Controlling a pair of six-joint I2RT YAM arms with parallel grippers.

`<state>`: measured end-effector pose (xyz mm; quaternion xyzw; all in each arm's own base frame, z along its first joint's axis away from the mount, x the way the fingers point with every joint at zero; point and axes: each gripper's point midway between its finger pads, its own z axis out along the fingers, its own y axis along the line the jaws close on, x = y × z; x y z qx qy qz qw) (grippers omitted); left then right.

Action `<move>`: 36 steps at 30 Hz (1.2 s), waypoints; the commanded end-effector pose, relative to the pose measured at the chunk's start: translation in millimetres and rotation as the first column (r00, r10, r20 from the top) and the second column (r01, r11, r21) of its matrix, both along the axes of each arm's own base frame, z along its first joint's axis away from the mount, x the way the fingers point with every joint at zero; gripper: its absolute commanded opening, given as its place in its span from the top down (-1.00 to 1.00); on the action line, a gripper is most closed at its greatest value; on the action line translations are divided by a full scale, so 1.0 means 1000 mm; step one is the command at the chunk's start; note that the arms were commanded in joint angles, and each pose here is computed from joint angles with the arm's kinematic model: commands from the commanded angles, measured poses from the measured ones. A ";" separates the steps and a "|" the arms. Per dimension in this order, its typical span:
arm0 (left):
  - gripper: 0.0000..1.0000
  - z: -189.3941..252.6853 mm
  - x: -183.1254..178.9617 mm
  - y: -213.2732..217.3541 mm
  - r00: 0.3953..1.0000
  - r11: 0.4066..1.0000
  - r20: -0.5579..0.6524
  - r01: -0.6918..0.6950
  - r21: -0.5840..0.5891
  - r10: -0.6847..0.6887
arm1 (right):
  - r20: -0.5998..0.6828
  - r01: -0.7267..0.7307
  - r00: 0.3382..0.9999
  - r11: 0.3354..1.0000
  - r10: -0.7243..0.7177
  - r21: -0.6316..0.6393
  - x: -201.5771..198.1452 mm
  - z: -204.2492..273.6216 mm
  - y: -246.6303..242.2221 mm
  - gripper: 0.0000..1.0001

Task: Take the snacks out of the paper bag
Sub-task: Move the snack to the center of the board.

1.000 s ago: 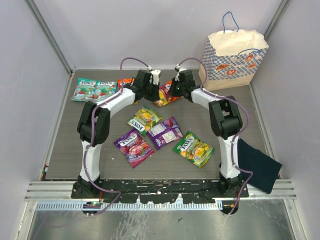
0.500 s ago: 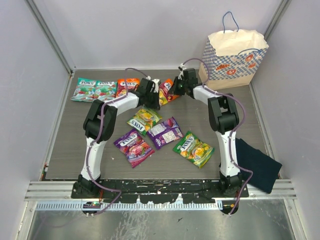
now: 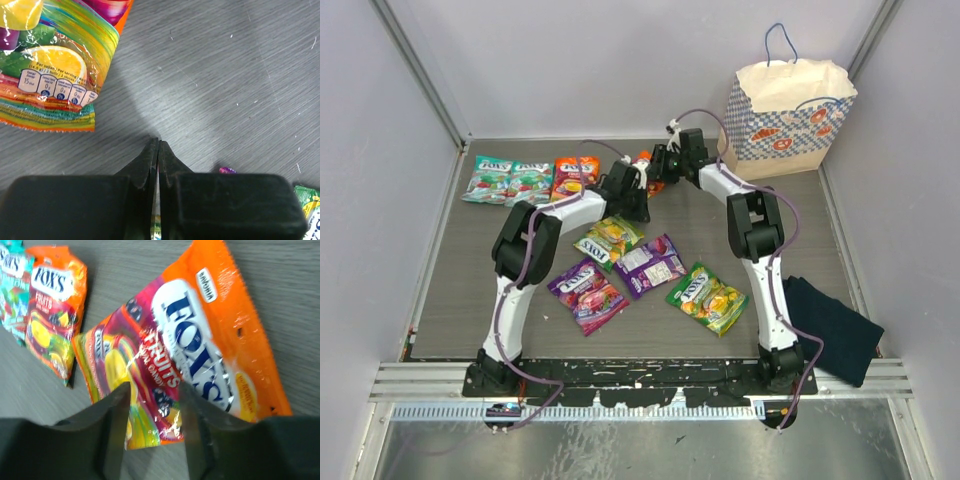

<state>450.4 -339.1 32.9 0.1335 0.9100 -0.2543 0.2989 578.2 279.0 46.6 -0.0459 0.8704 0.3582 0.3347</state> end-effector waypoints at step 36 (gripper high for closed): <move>-0.96 0.032 0.084 0.028 0.937 0.928 0.220 0.192 0.319 -0.270 | 0.314 0.196 0.912 0.953 -0.263 0.229 -0.145 0.181 -0.138 -0.45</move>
